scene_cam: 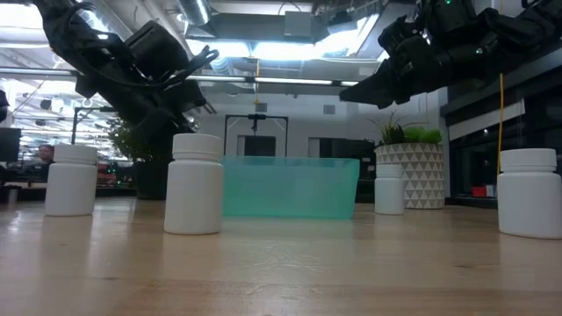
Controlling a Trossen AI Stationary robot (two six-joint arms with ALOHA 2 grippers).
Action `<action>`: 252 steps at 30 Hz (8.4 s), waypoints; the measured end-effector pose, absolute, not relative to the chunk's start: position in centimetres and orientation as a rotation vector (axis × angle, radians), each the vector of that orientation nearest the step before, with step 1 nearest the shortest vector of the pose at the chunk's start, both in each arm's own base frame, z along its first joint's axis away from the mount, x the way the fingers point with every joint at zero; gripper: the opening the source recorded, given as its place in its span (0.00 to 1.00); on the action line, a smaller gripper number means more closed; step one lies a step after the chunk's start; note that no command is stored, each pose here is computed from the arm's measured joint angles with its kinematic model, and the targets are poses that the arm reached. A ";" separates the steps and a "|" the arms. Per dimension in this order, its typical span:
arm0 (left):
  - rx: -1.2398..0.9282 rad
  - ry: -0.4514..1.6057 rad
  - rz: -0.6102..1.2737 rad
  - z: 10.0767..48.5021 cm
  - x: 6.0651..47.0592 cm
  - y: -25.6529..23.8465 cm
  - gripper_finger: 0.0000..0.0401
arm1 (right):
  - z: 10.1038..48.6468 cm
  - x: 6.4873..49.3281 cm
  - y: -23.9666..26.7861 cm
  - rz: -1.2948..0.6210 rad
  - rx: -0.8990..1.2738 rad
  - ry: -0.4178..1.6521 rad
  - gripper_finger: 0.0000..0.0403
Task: Pick and place pill bottles into a basket
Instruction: Put the white pill bottle into the green bin
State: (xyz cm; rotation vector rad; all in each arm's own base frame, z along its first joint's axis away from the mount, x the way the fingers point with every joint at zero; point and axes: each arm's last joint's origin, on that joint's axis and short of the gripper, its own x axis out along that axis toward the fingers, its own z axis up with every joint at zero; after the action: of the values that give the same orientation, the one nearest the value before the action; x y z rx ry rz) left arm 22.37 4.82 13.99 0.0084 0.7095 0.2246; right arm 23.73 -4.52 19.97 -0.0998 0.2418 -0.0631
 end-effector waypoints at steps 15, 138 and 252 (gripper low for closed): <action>0.014 0.666 0.231 14.3 22.7 4.9 0.58 | 20.0 23.7 -4.5 -0.063 -0.100 0.242 0.01; 0.102 0.572 0.228 13.9 30.0 14.2 0.48 | 19.4 23.5 -5.1 -0.132 -0.119 0.307 0.01; 0.253 0.386 0.105 22.6 20.0 2.1 0.01 | 20.6 21.4 0.5 -0.342 0.222 0.940 0.64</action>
State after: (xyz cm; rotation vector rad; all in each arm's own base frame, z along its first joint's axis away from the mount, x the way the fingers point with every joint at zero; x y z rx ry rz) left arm 20.01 2.07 22.58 0.2535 0.3856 0.1052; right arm 21.43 0.53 20.60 0.2223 0.9402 -0.3416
